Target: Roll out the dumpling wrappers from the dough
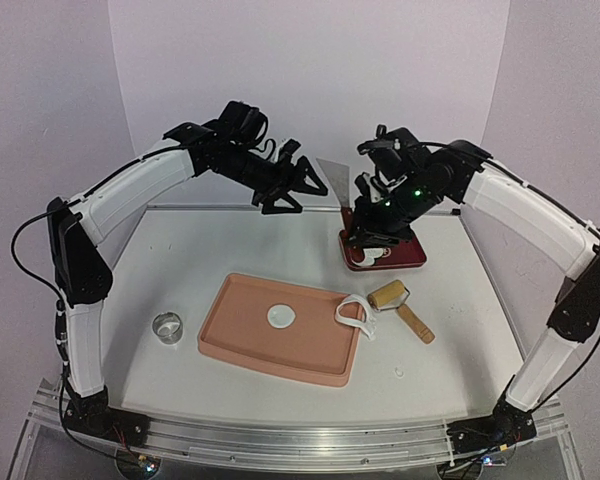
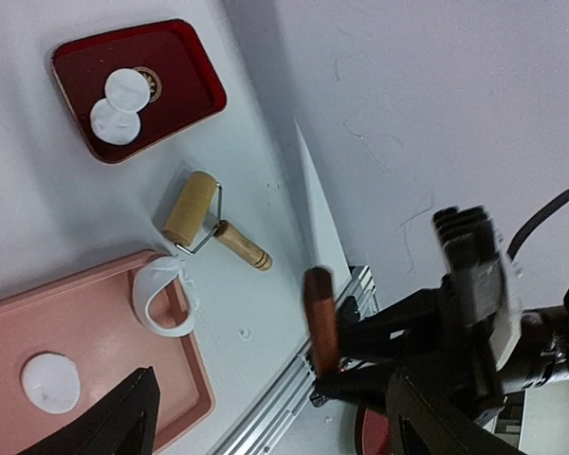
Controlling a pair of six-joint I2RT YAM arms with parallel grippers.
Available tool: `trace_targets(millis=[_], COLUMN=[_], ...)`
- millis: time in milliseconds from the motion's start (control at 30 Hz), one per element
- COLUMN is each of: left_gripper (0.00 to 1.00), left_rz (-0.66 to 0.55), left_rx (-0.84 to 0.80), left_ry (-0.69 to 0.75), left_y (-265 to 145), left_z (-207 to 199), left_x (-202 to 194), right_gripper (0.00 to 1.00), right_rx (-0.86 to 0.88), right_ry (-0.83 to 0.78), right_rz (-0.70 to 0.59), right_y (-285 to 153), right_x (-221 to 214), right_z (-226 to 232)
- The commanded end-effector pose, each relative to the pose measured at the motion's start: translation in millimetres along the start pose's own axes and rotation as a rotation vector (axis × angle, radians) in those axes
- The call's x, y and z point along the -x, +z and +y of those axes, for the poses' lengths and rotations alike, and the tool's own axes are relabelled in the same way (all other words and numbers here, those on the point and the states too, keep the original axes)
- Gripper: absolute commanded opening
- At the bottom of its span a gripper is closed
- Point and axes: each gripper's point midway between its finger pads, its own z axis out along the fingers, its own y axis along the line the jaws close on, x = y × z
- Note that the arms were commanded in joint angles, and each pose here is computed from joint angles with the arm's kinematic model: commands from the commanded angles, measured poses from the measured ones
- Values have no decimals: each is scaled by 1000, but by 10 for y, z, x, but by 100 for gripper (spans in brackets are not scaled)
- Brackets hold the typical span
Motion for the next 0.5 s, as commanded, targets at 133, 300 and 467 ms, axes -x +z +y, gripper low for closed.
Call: trace_targets(millis=[133, 300, 467], left_gripper=[76, 67, 52], left_rz=[-28, -43, -57], left_rx=[-101, -51, -46], left_ry=[-18, -44, -57], left_y=[82, 119, 132], left_z=[-158, -41, -22], left_x=[130, 148, 182], right_gripper=[0, 0, 0], right_rx=[65, 71, 92], right_ry=[-56, -58, -62], right_rz=[-28, -42, -43], right_y=[109, 92, 61], right_x=[64, 86, 75], right_z=[537, 613, 663])
